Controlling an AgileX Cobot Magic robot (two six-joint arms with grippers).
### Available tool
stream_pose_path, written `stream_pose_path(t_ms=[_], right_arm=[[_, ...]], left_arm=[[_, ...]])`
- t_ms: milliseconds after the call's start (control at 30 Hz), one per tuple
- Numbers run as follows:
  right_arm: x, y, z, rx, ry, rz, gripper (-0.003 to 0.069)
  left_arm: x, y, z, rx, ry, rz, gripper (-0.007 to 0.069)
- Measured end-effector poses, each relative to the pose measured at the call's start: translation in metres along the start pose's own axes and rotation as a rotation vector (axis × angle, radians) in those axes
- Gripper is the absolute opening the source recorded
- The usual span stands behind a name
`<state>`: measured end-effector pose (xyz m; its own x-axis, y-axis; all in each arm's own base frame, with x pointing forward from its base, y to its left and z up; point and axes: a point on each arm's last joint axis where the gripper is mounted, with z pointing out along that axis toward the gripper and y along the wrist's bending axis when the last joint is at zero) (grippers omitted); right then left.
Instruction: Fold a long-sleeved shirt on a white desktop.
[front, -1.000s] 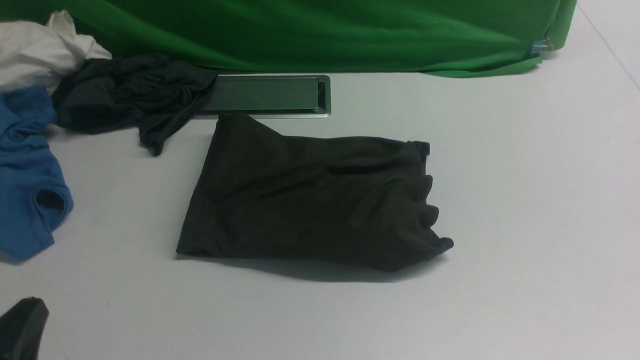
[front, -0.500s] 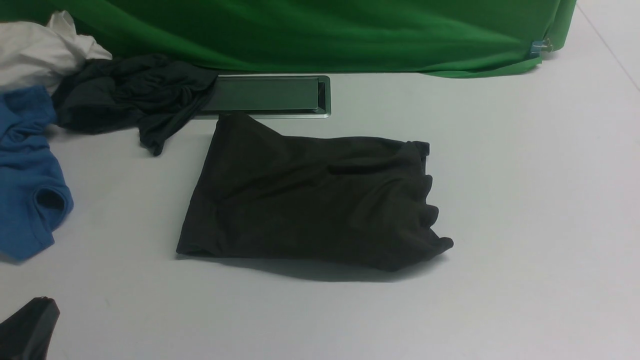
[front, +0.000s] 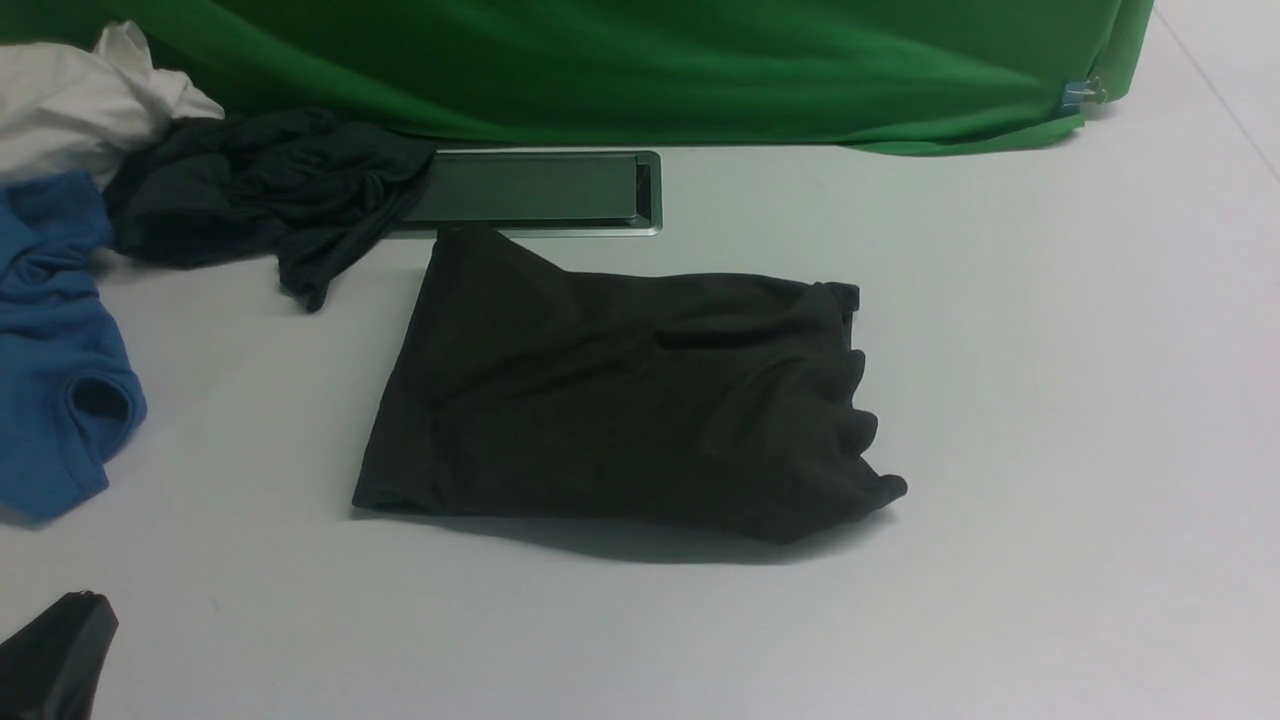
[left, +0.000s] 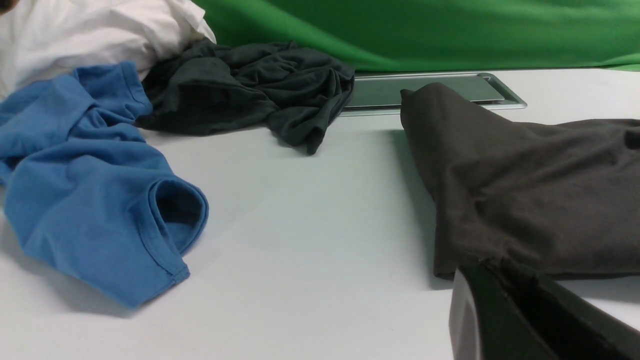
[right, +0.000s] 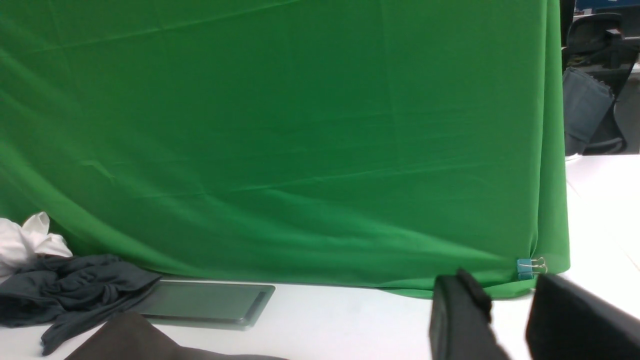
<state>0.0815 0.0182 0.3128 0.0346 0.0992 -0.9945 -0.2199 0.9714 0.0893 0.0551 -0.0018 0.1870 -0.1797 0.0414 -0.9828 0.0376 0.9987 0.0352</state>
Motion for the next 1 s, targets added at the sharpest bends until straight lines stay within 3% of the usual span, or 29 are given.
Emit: stream_pose_path(t_ms=[167,300,467,600,733,1000], right_arm=[[0.002,-0.001,-0.012,0.007,-0.048,-0.007,0.021],[0.007,-0.005,-0.025,0.076,-0.17,-0.187,0.0218],[0.03,-0.009,-0.042,0.133,-0.233,-0.235,0.0221],[0.067,-0.014,-0.038,0.161,-0.084,-0.193,0.0232],[0.12,-0.022,-0.036,0.216,0.209,-0.105,0.0239],[0.121,-0.024,-0.036,0.25,0.21,-0.098,0.0238]], left_arm=[[0.0,0.0,0.0,-0.003,0.0,0.013,0.0018],[0.0,0.0,0.0,-0.003,-0.001,0.013,0.0018],[0.0,0.001,0.0,-0.011,-0.004,0.034,0.0018],[-0.001,0.001,0.0,-0.012,-0.006,0.039,0.0018],[-0.001,0.001,0.0,-0.013,-0.006,0.041,0.0018],[-0.001,0.001,0.0,-0.013,-0.006,0.042,0.0018]])
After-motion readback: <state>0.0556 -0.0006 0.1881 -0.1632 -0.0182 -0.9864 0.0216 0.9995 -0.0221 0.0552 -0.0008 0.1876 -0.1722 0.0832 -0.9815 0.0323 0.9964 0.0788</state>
